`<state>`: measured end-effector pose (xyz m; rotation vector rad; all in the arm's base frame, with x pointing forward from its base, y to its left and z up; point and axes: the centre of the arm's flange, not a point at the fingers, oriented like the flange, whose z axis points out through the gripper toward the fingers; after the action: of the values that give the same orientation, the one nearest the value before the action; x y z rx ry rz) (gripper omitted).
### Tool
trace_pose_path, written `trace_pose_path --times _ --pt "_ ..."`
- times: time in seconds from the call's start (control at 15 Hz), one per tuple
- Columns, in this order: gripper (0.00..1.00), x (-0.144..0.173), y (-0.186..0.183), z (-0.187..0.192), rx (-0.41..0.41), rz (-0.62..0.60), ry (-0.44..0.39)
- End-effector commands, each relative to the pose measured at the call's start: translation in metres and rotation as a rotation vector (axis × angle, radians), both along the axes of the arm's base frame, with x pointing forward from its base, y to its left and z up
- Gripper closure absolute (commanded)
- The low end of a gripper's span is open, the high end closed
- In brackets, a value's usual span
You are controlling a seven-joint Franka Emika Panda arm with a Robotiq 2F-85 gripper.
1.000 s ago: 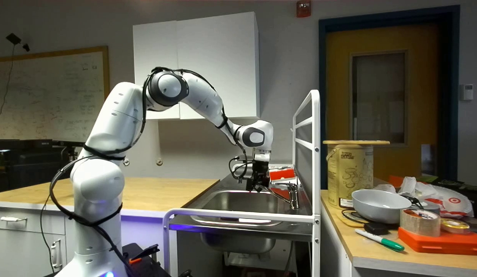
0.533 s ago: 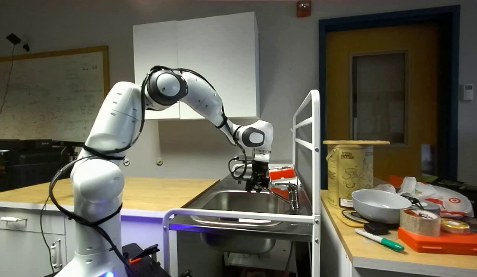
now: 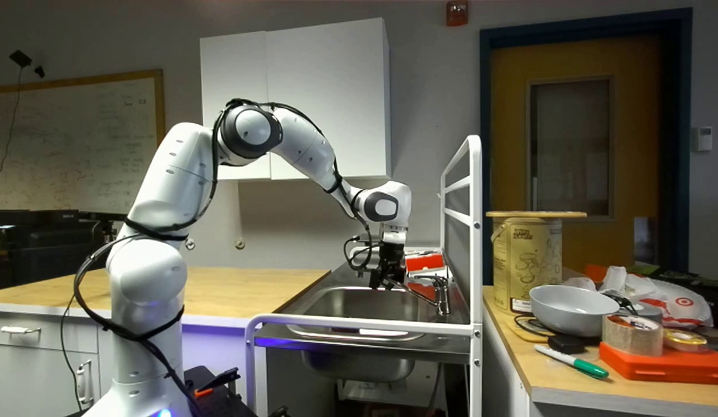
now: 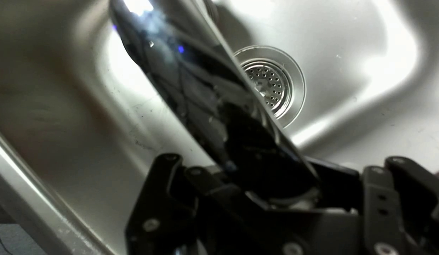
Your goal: Move the spout to the right
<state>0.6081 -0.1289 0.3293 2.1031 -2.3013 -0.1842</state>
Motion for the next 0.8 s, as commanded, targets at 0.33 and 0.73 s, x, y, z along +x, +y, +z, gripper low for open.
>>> trace_pose_path --times 0.33,0.73 --pt "0.55 -0.029 -0.011 -0.006 0.007 -0.062 0.075" --pt "0.09 -0.035 -0.008 0.006 0.011 -0.051 0.084"
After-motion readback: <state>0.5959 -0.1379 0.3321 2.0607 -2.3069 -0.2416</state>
